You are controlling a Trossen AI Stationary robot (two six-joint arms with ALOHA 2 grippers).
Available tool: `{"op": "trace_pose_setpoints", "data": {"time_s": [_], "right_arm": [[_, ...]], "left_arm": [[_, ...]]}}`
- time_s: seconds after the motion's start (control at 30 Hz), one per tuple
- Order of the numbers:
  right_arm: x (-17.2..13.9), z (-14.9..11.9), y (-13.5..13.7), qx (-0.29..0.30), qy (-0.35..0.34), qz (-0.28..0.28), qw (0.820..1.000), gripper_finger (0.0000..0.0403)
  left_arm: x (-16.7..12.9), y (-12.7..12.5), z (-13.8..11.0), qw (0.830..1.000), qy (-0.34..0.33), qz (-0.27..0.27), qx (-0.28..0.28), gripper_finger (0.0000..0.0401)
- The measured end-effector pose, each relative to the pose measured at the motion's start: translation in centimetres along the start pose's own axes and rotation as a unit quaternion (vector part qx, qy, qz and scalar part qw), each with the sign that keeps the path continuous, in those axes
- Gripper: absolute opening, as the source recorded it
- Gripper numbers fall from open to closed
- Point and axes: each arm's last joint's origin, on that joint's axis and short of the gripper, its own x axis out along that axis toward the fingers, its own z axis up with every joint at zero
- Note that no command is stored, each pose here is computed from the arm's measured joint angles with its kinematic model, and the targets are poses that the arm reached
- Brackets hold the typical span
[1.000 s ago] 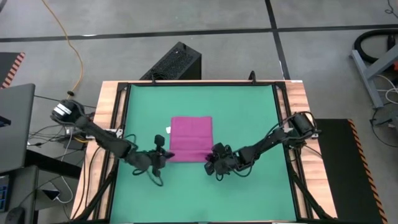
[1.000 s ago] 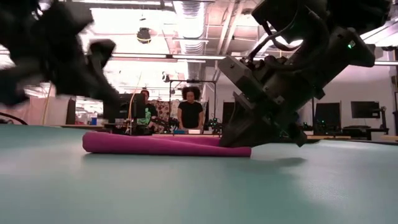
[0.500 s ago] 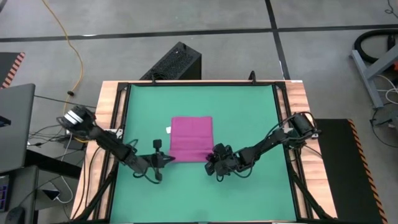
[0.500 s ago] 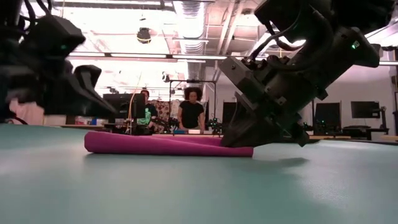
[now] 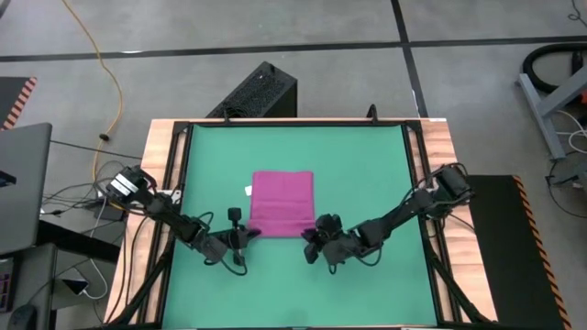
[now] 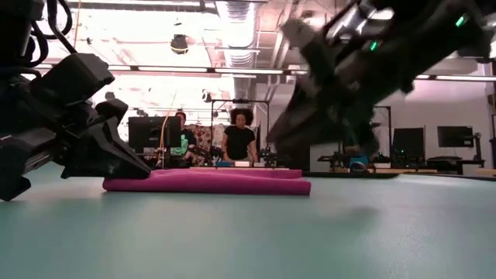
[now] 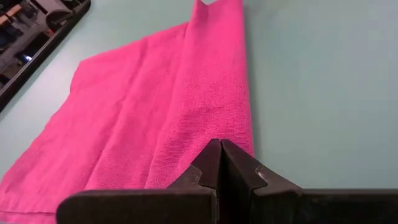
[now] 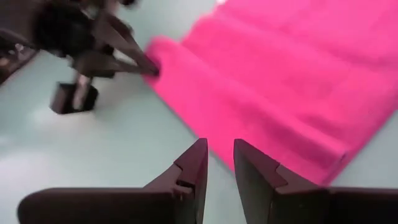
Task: Roll towel into tight, uniform cylinder
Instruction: Roll the pink towel
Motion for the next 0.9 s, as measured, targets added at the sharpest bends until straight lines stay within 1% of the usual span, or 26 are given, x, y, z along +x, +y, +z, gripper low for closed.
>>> {"op": "trace_pose_setpoints", "data": {"time_s": [0.1, 0.2, 0.33, 0.5, 0.63, 0.8, 0.9], "right_arm": [[-1.0, 0.4, 0.5, -0.051, -0.054, -0.017, 0.997, 0.0101], [-0.5, 0.7, 0.2, -0.091, -0.055, -0.031, 0.994, 0.0091], [0.4, 0.9, -0.5, -0.123, -0.05, -0.044, 0.99, 0.0073], [0.7, 1.2, -0.7, -0.147, -0.046, -0.047, 0.987, 0.0066], [1.1, 1.0, -0.9, -0.152, -0.045, -0.052, 0.986, 0.0065], [2.7, -1.1, -1.8, -0.167, -0.033, -0.064, 0.983, 0.0065], [3.6, -1.9, -2.4, -0.157, -0.031, -0.072, 0.985, 0.0065]], "left_arm": [[0.0, 0.0, 0.0, 1.0, 0.001, -0.002, 0.002, 0.0], [0.1, 0.0, 0.0, 1.0, 0.002, -0.002, 0.003, 0.0], [0.1, 0.0, 0.0, 1.0, 0.002, -0.002, 0.003, 0.0], [0.1, 0.0, 0.0, 1.0, 0.001, -0.002, 0.002, 0.0], [0.0, 0.0, 0.0, 1.0, 0.001, -0.003, -0.003, 0.0], [0.1, 0.0, 0.0, 1.0, 0.001, -0.009, -0.008, 0.0], [0.1, 0.0, 0.0, 1.0, 0.001, -0.012, -0.011, 0.0]]}}
